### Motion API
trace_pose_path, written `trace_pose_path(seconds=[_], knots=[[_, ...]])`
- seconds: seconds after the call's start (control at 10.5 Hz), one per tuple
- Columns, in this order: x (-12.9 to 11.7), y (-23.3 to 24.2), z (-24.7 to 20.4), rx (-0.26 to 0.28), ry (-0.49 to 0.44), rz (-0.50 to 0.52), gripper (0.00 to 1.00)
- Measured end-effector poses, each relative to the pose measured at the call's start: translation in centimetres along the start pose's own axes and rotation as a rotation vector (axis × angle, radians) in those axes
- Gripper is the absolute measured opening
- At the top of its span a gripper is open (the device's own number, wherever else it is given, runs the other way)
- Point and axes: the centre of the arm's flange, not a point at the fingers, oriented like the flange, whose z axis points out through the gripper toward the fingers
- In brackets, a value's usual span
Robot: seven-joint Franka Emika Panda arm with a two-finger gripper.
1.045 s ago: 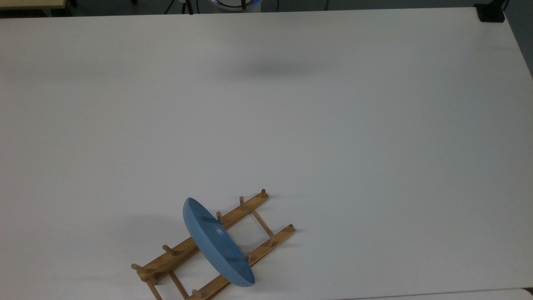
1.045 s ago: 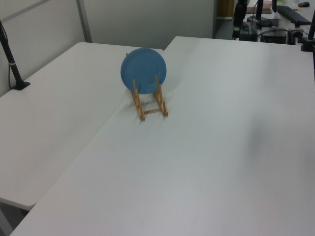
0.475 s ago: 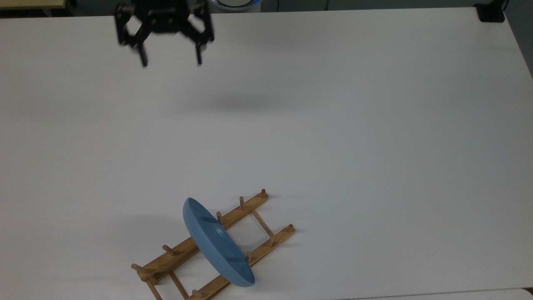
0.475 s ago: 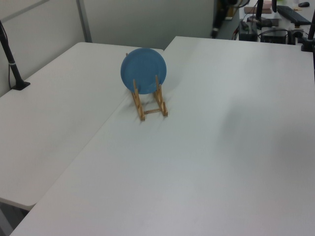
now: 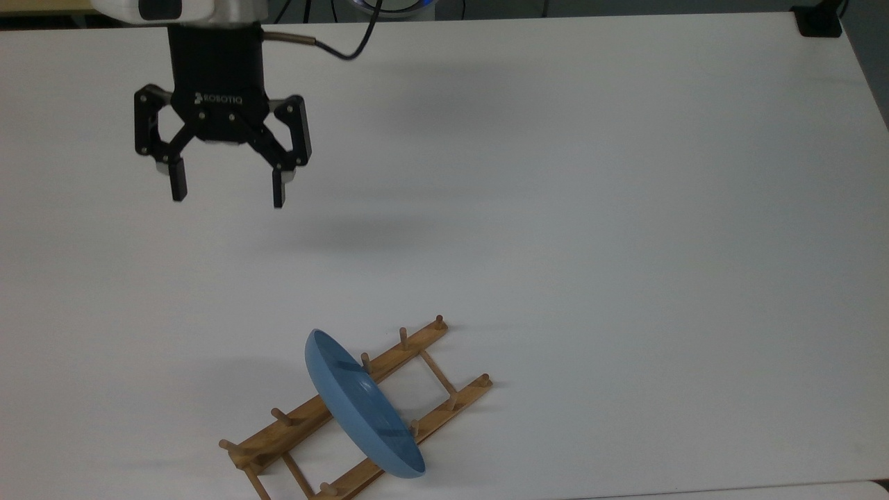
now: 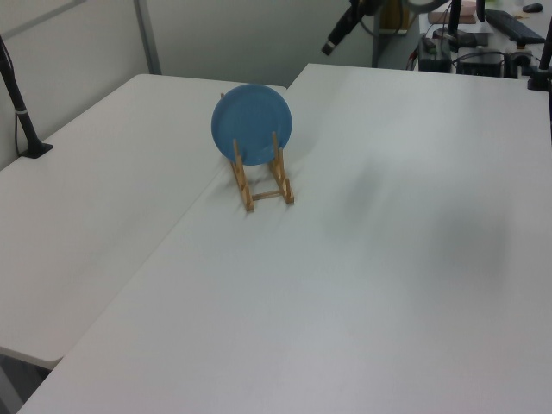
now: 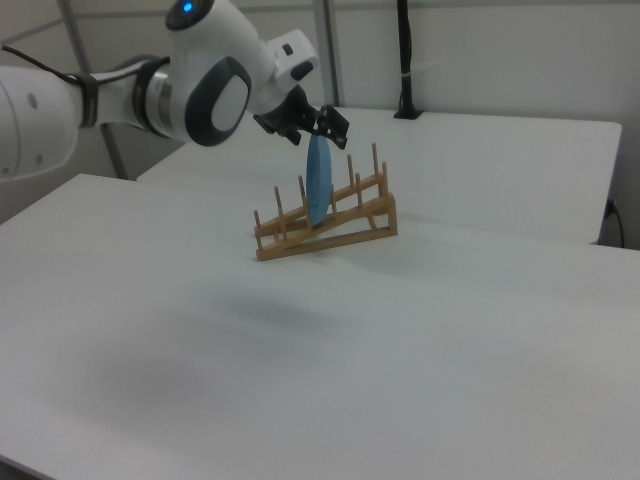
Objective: Pick plate from plate rack
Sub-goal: 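Move the open gripper toward the blue plate in the wooden rack, then lower the gripper and close it on the blue plate's rim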
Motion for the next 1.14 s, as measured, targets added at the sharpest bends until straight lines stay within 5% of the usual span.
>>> trace_pose_path(seconds=[0.29,1.14], knots=[[-0.2,-1.8,4.5,0.0,0.117,0.064,1.0],[-1.5,-8.5,14.4,-0.03,0.144,0.1,0.95]])
